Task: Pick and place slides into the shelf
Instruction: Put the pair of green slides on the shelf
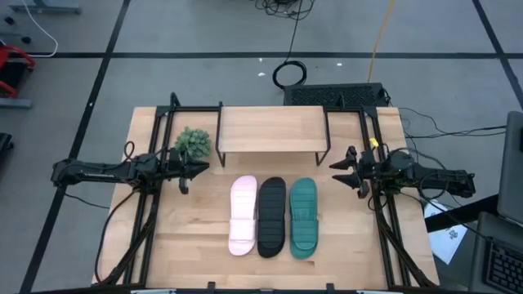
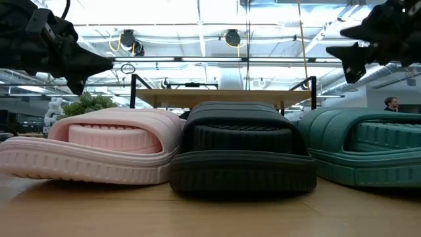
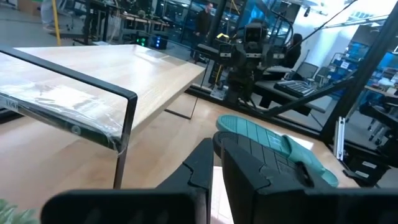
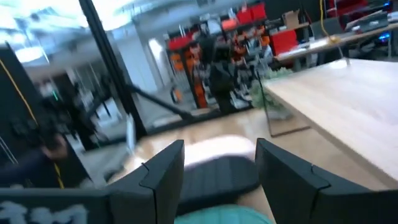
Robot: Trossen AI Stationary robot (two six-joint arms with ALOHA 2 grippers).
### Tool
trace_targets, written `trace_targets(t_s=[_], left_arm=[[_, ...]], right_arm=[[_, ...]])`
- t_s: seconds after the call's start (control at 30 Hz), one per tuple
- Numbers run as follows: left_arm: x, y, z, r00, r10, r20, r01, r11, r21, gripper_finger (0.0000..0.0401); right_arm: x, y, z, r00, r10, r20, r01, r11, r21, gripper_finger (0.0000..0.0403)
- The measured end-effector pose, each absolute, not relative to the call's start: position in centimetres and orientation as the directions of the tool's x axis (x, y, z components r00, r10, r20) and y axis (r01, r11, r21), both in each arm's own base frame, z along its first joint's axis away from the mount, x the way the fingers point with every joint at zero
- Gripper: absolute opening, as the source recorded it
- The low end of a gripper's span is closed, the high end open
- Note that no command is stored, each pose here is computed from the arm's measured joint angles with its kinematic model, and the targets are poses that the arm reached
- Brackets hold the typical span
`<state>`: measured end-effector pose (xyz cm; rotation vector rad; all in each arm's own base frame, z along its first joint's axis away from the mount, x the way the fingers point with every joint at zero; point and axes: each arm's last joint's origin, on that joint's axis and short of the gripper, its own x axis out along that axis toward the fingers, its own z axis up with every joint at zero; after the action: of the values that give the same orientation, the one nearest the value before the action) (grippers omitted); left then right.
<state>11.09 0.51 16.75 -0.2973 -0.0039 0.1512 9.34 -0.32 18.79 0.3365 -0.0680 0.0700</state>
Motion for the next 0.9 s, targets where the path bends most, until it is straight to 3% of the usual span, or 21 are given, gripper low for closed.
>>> trace_targets(t_s=[0.27, 0.73, 0.9], left_arm=[[11.1, 0.5, 16.8, 0.989, 0.145, -0.016, -0.139, 0.906, -0.399, 0.0033], [11.0, 0.5, 18.1, 0.984, 0.138, 0.117, -0.081, 0.915, -0.395, 0.0033], [10.8, 0.4, 20.8, 0.984, 0.126, 0.127, -0.065, 0.914, -0.402, 0.0033]], right_arm=[[9.1, -0.3, 20.5, 0.967, 0.059, 0.247, -0.147, 0.924, 0.354, 0.0187], [9.1, -0.3, 20.3, 0.967, 0.062, 0.246, -0.128, 0.956, 0.263, 0.0187], [8.4, -0.2, 22.7, 0.969, 0.067, 0.239, -0.131, 0.956, 0.263, 0.0187]])
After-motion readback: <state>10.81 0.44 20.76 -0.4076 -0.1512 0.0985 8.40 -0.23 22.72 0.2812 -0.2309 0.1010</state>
